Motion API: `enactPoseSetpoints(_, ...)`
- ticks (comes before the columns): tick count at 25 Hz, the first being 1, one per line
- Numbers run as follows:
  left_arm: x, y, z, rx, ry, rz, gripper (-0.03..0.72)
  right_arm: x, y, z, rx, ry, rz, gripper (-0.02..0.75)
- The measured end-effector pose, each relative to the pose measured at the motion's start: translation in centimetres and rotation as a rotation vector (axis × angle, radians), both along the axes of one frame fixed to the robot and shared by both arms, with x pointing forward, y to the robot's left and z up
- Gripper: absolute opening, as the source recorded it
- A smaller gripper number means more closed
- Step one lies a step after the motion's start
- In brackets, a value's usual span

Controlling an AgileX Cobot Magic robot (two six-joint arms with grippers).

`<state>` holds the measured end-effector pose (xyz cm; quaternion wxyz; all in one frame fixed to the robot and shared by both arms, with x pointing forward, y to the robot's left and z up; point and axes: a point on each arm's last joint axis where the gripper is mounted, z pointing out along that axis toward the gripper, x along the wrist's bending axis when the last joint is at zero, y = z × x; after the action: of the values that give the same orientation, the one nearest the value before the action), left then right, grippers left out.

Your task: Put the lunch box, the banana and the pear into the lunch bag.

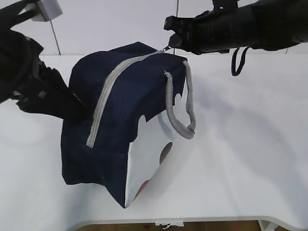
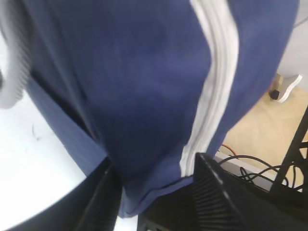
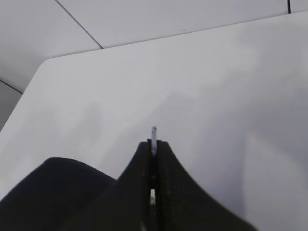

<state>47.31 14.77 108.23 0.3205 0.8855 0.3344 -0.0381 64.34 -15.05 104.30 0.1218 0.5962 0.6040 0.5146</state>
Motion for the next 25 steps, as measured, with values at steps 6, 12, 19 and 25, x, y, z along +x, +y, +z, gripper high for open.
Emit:
enactPoseSetpoints(6,0.4,0.3,3.6,0.027,0.016,0.076,0.382,-0.2,0.8,2.0,0.04,-0.026,0.088,0.001)
enactPoseSetpoints(12,1.3,0.4,7.5,0.036,-0.071,0.117,0.383,-0.4,1.2,2.6,0.054,-0.028,0.136,0.001)
enactPoseSetpoints(19,6.0,-1.7,6.6,0.043,-0.056,0.121,0.383,-0.5,1.3,2.6,0.06,-0.02,0.159,0.001)
enactPoseSetpoints(25,10.1,-3.8,4.8,0.013,0.002,0.145,0.383,-0.5,1.3,2.6,0.058,-0.02,0.16,0.001)
